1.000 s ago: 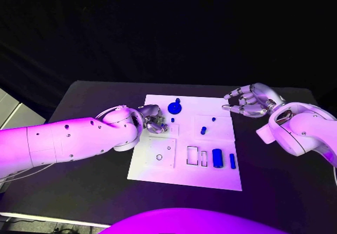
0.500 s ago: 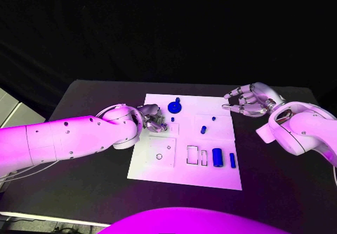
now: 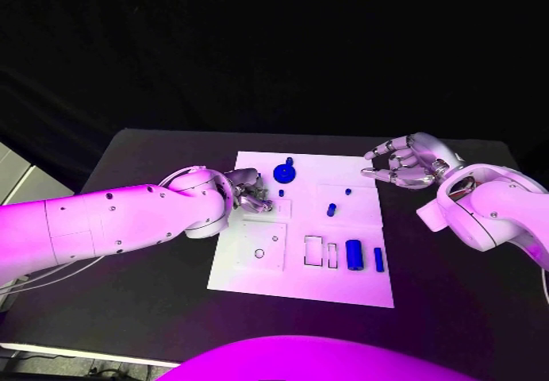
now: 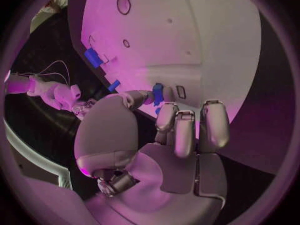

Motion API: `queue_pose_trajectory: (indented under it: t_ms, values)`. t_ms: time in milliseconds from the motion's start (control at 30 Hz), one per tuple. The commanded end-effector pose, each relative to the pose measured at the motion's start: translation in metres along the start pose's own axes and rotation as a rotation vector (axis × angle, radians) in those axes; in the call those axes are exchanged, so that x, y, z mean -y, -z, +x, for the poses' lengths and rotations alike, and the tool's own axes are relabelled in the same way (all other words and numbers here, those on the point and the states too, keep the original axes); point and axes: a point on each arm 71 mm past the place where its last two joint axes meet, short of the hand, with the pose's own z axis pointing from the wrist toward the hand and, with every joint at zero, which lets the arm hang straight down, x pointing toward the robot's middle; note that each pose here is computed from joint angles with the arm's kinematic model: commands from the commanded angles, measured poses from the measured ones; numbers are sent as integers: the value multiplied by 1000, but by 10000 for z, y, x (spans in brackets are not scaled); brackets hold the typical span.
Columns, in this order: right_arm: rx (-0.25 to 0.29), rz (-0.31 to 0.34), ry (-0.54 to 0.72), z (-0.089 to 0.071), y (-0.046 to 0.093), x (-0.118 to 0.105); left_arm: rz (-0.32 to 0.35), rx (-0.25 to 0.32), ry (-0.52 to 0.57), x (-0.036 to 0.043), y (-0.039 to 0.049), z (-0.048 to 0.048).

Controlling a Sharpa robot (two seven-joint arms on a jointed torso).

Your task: Assemble the parts on the task board

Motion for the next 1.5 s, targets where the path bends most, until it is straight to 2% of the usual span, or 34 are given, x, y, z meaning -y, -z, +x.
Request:
queue_pose_trajectory:
  t_ms: [33, 733, 1233, 1500]
  values:
    - [-13, -8, 5, 19, -3, -6, -11, -82, -2, 14, -6, 136]
    - [-18, -8, 4, 43, -7, -2, -31, -100, 0, 59, -65, 123]
    - [-23, -8, 4, 57, -15, -11, -74, -192, -42, 97, -110, 78]
    - [-24, -8, 4, 59, -19, -11, -89, -209, -53, 94, -113, 39]
